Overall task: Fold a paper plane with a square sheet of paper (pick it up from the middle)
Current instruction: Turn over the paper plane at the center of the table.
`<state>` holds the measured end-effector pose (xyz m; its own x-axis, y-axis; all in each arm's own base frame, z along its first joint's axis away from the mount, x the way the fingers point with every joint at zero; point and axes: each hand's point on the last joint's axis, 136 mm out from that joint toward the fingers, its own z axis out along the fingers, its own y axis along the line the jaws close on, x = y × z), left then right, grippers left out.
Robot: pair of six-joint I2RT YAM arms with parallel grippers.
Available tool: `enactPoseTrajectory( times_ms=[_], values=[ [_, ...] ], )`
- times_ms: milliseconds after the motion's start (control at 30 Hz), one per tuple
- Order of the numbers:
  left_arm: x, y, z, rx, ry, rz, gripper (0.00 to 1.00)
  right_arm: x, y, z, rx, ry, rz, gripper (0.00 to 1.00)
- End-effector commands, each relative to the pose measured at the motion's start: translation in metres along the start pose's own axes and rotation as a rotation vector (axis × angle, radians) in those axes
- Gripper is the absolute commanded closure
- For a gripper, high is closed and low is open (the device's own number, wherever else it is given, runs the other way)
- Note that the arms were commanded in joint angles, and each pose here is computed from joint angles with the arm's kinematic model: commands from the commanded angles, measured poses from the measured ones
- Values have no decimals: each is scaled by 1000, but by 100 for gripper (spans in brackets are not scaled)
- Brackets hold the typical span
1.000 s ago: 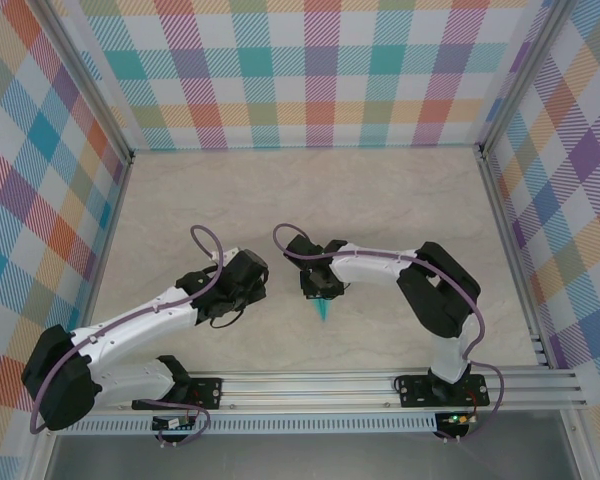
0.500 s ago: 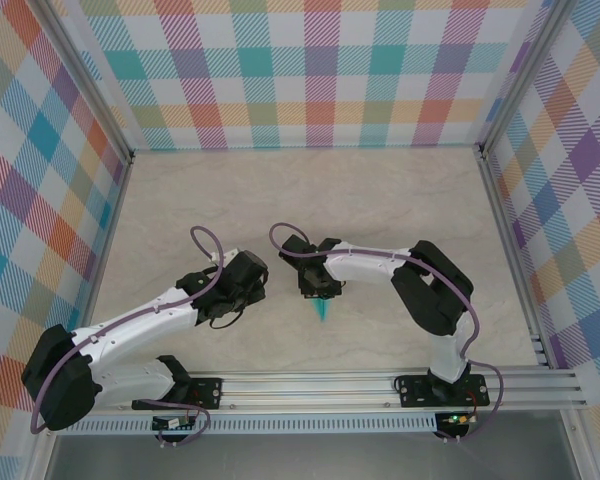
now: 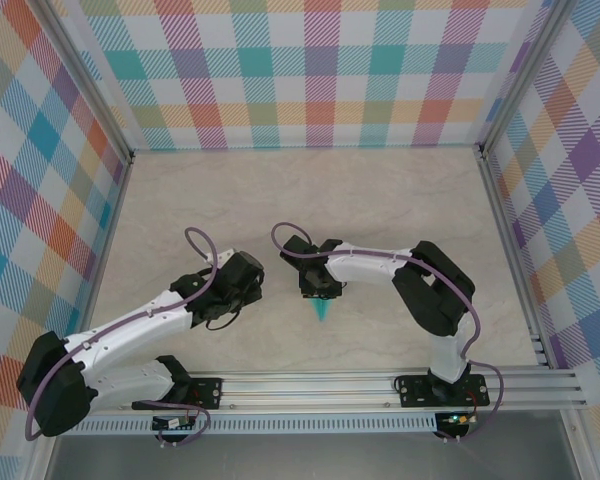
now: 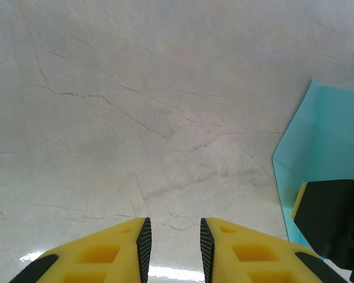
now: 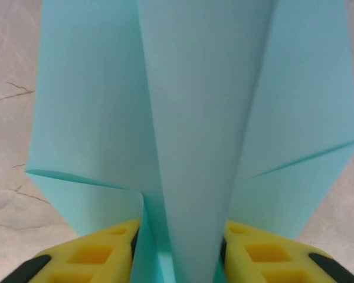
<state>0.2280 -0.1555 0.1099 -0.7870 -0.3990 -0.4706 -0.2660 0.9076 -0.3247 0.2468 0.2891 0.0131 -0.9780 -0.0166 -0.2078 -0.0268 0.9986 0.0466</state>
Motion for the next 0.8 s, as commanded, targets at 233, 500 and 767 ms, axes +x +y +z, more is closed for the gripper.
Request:
enactPoseTrajectory(
  times_ms=[233,500,767],
  values=[
    [-7,15,-5,-35,-32,-5,69,-11,-4,-44,8,-41,-53,49],
    [-7,17,-7,-35,-37,-3,69,-20,-8,-85,-41,-116,-50,39],
    [-12,19,-10,-40,-59,16,68,-41,-44,-161,-78,-371,7,26]
  ],
)
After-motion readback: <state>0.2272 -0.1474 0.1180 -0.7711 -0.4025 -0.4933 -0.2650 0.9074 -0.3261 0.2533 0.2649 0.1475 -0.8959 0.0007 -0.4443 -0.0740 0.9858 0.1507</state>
